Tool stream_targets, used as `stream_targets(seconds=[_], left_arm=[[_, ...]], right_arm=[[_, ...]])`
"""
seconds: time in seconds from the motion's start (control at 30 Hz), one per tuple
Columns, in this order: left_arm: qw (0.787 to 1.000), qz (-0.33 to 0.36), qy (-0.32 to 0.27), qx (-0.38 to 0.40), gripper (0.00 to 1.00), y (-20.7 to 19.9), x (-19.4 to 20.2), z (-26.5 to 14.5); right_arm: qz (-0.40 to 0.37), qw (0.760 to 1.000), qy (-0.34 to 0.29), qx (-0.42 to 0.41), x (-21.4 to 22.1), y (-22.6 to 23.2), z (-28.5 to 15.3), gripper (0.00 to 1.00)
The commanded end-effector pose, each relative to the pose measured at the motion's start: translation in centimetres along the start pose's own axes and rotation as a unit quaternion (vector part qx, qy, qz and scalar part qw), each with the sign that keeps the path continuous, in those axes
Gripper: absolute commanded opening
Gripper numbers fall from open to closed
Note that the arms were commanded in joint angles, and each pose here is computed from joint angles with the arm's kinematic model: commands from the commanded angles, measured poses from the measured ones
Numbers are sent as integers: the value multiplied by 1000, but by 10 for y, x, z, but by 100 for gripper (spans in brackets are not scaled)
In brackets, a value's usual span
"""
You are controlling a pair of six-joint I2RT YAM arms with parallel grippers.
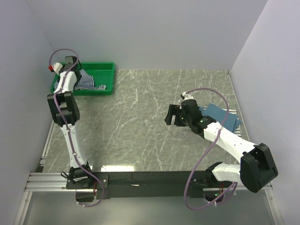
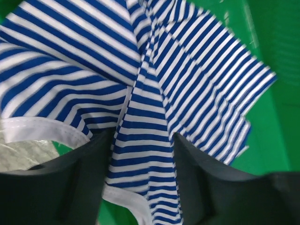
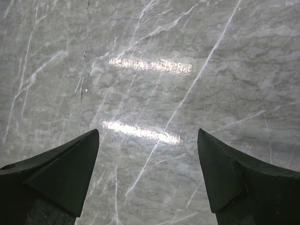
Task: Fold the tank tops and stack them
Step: Grab the tank top from the pile
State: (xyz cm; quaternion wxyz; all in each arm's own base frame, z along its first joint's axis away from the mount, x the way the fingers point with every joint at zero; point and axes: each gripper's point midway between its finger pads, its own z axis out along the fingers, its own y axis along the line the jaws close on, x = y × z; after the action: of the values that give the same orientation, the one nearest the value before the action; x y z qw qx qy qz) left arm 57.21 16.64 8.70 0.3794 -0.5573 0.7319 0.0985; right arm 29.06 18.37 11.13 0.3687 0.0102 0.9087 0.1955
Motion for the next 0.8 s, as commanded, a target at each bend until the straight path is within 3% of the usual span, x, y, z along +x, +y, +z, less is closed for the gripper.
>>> stream_targets(seconds=[0.0,0.03,0.1,0.13,0.2,0.27,0.47,0.67,0.77], left_arm=[[1000,-6,-6,22,58,-14,-10,-7],[1000,-10,-7,27,53,-16,-10,-5],[999,-16,0,35,32,-19,-5,-5],[999,-19,1,44,13,-23,-6,-6],[997,-26,1,67,0,-34,-14,-16],[995,-34,-11,94,0,-46,-28,-28],[970,-46,-66,230,0,-99,-103,-115],[914,-53,-112,387,0,-142,-161,-251],[872,-39,-148,466,0,-154,-176,-349]], right_arm=[[-14,1000,-11,-5,-3,1,2,91],[-14,1000,-10,-2,-2,0,2,91],[-13,1000,-8,0,0,-1,4,91],[-14,1000,-6,-2,2,-1,4,91],[-13,1000,-6,0,3,-3,5,91],[-13,1000,-3,1,5,-4,5,91],[-12,1000,-10,-5,2,-1,5,91],[-10,1000,-18,-10,-3,2,5,91],[-11,1000,-28,-8,-9,3,3,91]])
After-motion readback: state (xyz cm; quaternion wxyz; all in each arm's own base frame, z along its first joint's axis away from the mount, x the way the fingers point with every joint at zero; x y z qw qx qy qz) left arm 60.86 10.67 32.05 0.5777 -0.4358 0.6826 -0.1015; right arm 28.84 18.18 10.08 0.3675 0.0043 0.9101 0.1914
